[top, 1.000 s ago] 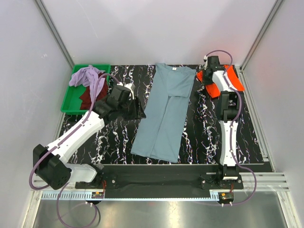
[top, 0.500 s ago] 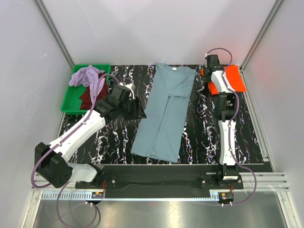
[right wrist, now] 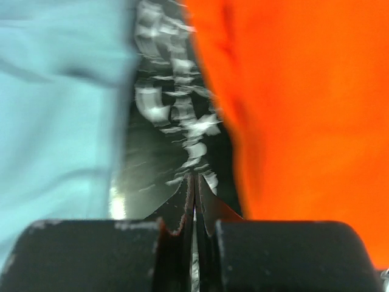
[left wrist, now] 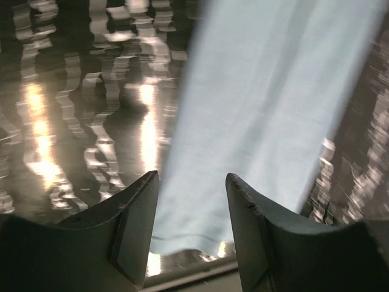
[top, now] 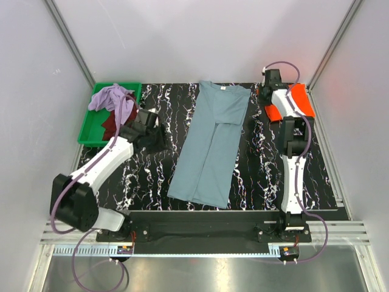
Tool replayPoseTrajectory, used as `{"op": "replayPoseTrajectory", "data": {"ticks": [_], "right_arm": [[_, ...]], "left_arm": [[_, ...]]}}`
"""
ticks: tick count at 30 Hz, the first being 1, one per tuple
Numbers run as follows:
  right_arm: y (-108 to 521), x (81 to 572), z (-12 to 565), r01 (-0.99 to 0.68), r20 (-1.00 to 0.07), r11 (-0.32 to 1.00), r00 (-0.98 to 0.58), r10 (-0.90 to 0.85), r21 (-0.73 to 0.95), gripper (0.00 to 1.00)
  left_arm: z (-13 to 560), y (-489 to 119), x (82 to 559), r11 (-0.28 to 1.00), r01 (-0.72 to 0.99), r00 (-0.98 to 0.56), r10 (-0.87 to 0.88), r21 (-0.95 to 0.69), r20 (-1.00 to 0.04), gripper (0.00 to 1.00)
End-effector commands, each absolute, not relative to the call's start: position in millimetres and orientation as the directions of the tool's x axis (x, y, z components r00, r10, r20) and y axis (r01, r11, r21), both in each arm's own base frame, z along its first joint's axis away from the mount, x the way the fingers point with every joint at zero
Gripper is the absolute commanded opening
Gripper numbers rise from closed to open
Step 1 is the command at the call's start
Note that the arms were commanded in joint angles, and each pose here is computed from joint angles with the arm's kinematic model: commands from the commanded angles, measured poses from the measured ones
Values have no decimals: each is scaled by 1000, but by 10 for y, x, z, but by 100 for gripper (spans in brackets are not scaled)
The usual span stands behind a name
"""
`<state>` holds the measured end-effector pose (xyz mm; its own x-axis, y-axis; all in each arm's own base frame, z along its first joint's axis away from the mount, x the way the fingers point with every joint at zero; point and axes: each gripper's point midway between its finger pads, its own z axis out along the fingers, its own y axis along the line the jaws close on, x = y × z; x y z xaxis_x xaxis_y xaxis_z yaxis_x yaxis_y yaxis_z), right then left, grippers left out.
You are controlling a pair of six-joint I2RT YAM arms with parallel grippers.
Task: Fold and stack the t-shirts
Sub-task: Fold the tshirt
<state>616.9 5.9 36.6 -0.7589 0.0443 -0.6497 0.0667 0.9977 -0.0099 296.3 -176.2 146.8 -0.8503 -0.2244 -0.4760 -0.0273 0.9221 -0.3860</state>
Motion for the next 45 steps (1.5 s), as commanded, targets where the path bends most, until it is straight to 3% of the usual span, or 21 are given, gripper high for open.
{"op": "replayPoseTrajectory", "data": {"ticks": [1, 7, 14, 21, 25, 29, 30, 33, 45], "right_arm": [[567, 6188, 1536, -10, -769, 980, -621, 151, 200, 4], [1133, 5703, 1521, -67, -672, 929, -710, 211, 363, 5], [1530, 5036, 1397, -82, -576, 881, -783, 233, 467, 12], [1530, 4947, 1001, -68, -545, 882, -808, 226, 466, 14], [1528, 5032, 833, -48, -524, 886, -821, 228, 461, 15], [1474, 5087, 485, -20, -482, 907, -852, 205, 421, 15], [1459, 5118, 474, -18, -484, 912, -851, 201, 410, 15], [1438, 5140, 358, -11, -472, 919, -861, 192, 393, 15], [1406, 5416, 260, -35, -492, 939, -858, 148, 342, 16]], "left_arm": [[974, -1526, 2921, 946, -99, -888, -224, -308, -403, 54], [409, -1609, 2502, 917, -134, -934, -243, -376, -262, 57], [210, -1527, 2225, 910, -154, -935, -260, -385, -240, 59], [50, -1565, 1944, 920, -129, -951, -221, -369, -218, 58], [-17, -1568, 1820, 926, -128, -960, -206, -355, -191, 47], [-16, -1594, 1692, 921, -123, -964, -200, -369, -178, 23], [21, -1606, 1686, 916, -126, -960, -209, -381, -184, 12], [57, -1639, 1618, 903, -133, -960, -220, -408, -174, 0], [159, -1799, 1391, 831, -214, -945, -309, -513, -106, 1]]}}
